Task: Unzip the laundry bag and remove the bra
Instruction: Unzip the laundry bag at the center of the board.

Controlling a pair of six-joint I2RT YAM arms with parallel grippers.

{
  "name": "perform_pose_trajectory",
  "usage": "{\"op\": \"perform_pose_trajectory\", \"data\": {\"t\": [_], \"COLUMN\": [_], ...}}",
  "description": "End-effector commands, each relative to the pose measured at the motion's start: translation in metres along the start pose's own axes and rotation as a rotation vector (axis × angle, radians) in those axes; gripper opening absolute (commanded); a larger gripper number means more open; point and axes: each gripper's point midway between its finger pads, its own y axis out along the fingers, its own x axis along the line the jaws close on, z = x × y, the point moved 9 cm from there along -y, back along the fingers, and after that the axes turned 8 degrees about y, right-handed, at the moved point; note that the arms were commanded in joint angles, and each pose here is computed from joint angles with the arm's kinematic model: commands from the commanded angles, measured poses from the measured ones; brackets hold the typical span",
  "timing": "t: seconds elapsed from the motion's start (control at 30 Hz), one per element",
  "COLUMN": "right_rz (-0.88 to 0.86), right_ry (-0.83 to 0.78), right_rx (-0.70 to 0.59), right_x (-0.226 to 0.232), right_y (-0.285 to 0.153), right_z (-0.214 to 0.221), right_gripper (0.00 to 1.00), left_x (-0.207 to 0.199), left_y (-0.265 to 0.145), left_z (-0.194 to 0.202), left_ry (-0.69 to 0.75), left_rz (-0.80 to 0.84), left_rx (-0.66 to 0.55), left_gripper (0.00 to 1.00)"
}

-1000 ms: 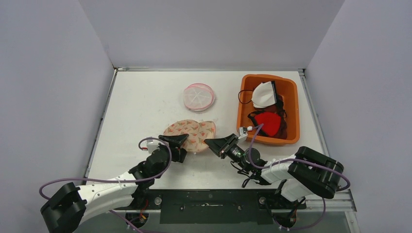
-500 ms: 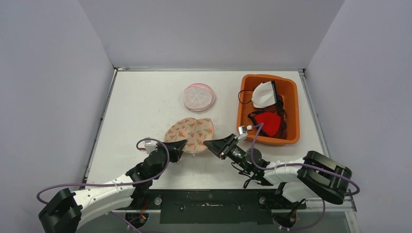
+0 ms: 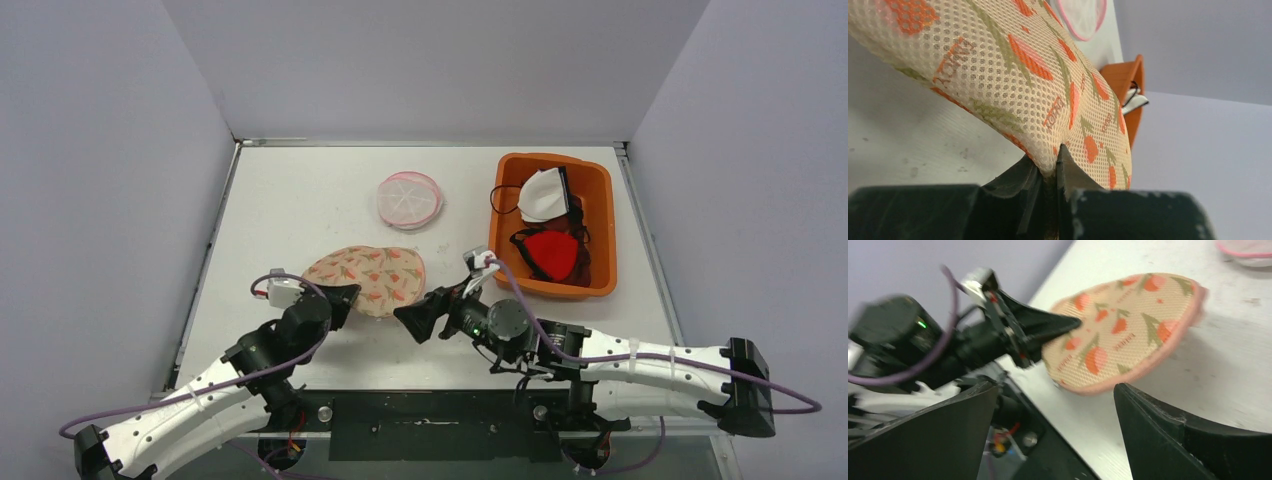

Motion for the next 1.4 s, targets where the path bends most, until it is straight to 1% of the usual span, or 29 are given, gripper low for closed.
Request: {"op": "perform_pose_trajectory", "data": {"t": [0.0, 0.07, 0.13, 0.17, 0.23, 0.3, 0.33, 0.37, 0.4, 0.43, 0.47, 0.53, 0.6, 0.67, 0.77, 0.83, 0.87, 0.9, 1.0, 1.07, 1.1, 1.17, 1.23, 1.37], "right_rz": [0.475, 0.511, 0.466, 0.411, 0.319, 0.283, 0.282, 0.285, 0.291, 0.298, 0.303, 0.306, 0.297, 0.271, 0.232, 0.167, 0.123, 0.073, -0.062, -0.118, -0.155, -0.184, -0.22, -0.279], "right_ry": [-0.489, -0.49, -0.426, -0.397, -0.344, -0.32, -0.308, -0.305, -0.311, -0.32, -0.326, -0.329, -0.32, -0.3, -0.269, -0.249, -0.242, -0.236, -0.197, -0.154, -0.131, -0.116, -0.145, -0.155], "right_rx": [0.011, -0.044, -0.099, -0.108, -0.126, -0.125, -0.121, -0.115, -0.105, -0.1, -0.094, -0.089, -0.088, -0.084, -0.089, -0.088, -0.086, -0.084, -0.06, -0.063, -0.079, -0.073, -0.045, -0.002], "right_x": [-0.038, -0.039, -0.045, -0.045, -0.046, -0.052, -0.056, -0.058, -0.061, -0.063, -0.064, -0.066, -0.068, -0.067, -0.067, -0.063, -0.06, -0.055, -0.041, -0.034, -0.03, -0.023, -0.015, -0.008], "right_y": [-0.02, -0.022, -0.027, -0.029, -0.031, -0.031, -0.029, -0.028, -0.027, -0.026, -0.026, -0.025, -0.024, -0.022, -0.02, -0.019, -0.019, -0.018, -0.014, -0.011, -0.01, -0.008, -0.005, 0.001], "right_z": [0.017, 0.018, 0.02, 0.018, 0.009, 0.004, 0.002, 0.002, 0.003, 0.005, 0.006, 0.008, 0.009, 0.008, 0.007, 0.007, 0.007, 0.008, 0.011, 0.011, 0.01, 0.007, 0.006, 0.009], "right_gripper": [0.9, 0.9, 0.9, 0.9, 0.9, 0.9, 0.9, 0.9, 0.9, 0.9, 0.9, 0.9, 0.9, 0.9, 0.9, 0.9, 0.9, 0.9, 0.9, 0.93, 0.96, 0.98, 0.98, 0.98], "left_x": [-0.001, -0.011, -0.023, -0.031, -0.047, -0.062, -0.075, -0.078, -0.089, -0.093, -0.098, -0.106, -0.113, -0.117, -0.122, -0.124, -0.119, -0.117, -0.108, -0.103, -0.1, -0.097, -0.098, -0.094], "left_y": [-0.013, -0.018, -0.022, -0.024, -0.025, -0.025, -0.027, -0.026, -0.029, -0.028, -0.027, -0.023, -0.017, -0.013, -0.007, -0.005, -0.003, -0.002, 0.0, 0.002, 0.002, 0.004, 0.003, 0.007], "left_z": [-0.024, -0.032, -0.042, -0.047, -0.055, -0.057, -0.06, -0.052, -0.052, -0.049, -0.046, -0.035, -0.025, -0.018, -0.01, -0.011, -0.011, -0.01, -0.016, -0.024, -0.027, -0.03, -0.03, -0.029], "left_ry": [0.192, 0.26, 0.327, 0.373, 0.49, 0.654, 0.727, 0.825, 0.875, 0.942, 0.976, 1.093, 1.148, 1.143, 1.075, 1.006, 0.984, 0.915, 0.636, 0.473, 0.415, 0.361, 0.33, 0.27], "left_rz": [-0.174, -0.202, -0.23, -0.238, -0.278, -0.32, -0.337, -0.358, -0.369, -0.395, -0.418, -0.44, -0.466, -0.466, -0.433, -0.395, -0.367, -0.31, -0.136, -0.073, -0.075, -0.091, -0.083, -0.115], "left_rx": [-0.116, -0.154, -0.201, -0.227, -0.272, -0.316, -0.375, -0.384, -0.458, -0.486, -0.508, -0.539, -0.531, -0.516, -0.468, -0.386, -0.333, -0.258, -0.152, -0.105, -0.082, -0.053, -0.048, -0.064], "left_gripper": [0.0, 0.0, 0.0, 0.0, 0.0, 0.0, 0.0, 0.0, 0.0, 0.0, 0.0, 0.0, 0.0, 0.0, 0.0, 0.0, 0.0, 0.0, 0.0, 0.0, 0.0, 0.0, 0.0, 0.0]}}
